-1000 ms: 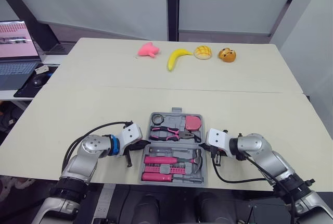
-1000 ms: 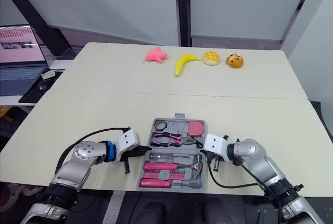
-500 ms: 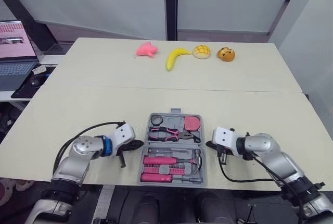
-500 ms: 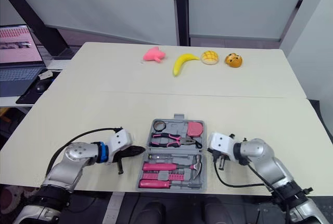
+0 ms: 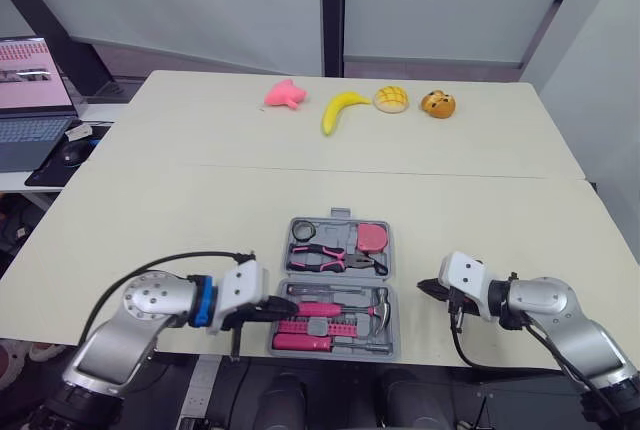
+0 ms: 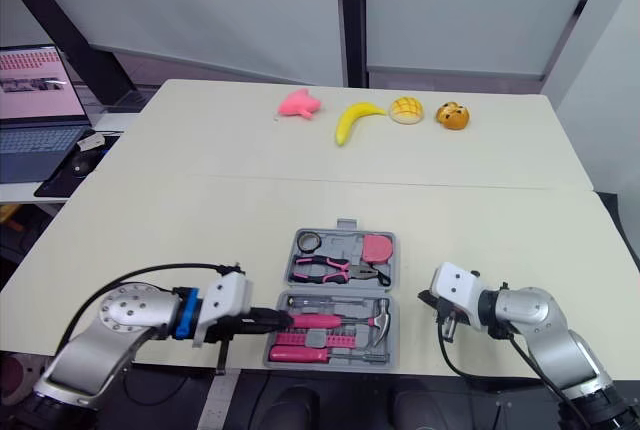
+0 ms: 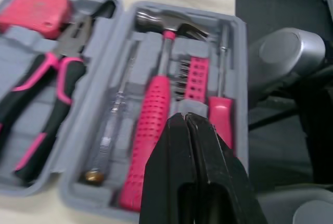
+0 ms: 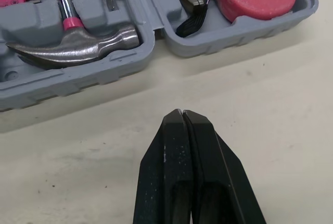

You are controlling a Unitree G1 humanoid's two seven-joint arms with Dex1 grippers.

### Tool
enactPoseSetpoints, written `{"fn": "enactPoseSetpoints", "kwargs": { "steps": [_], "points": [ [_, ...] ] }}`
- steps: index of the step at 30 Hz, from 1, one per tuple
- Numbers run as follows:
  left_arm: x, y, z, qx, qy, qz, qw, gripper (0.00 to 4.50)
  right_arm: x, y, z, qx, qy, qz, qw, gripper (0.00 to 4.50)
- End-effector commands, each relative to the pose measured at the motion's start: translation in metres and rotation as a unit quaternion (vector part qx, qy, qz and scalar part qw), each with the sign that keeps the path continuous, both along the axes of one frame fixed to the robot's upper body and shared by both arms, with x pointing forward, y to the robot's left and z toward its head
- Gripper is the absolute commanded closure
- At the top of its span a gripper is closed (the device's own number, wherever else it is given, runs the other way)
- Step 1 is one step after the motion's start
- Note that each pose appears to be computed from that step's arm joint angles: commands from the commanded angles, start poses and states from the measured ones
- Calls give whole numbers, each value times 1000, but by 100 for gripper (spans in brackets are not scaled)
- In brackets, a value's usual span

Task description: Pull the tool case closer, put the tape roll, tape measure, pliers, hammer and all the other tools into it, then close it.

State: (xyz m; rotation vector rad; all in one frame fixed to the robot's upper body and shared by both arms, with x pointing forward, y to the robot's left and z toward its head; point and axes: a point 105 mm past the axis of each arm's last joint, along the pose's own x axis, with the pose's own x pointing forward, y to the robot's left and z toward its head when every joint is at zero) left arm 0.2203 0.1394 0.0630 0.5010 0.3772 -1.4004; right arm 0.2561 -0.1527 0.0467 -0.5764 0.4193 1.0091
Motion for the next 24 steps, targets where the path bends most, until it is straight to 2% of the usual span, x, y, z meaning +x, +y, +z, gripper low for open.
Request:
{"fn": "enactPoseSetpoints", "kwargs": {
  "steps": [1,6,10,14,18,24],
  "points": [
    [-1,-11,-11,25,-17,-27,999,450,-1,11,13,15,-21,7,1000,448],
    [10,-25,-25,27,-24,-24,999,450,1,13,16,18,-21,2,1000,448],
    [9,-23,-39,58,-21,-41,997,450,4,13,21,15,-23,2,1000,448],
    [8,-22,-44,61,-16,-45,997,450,21,21,37,65,3,-47,997,448],
    [6,-21,-46,64,-12,-47,997,450,40,26,46,119,55,-117,984,367],
    [4,-15,-53,85,-8,-51,995,450,72,27,41,154,125,-241,950,250]
  ]
}}
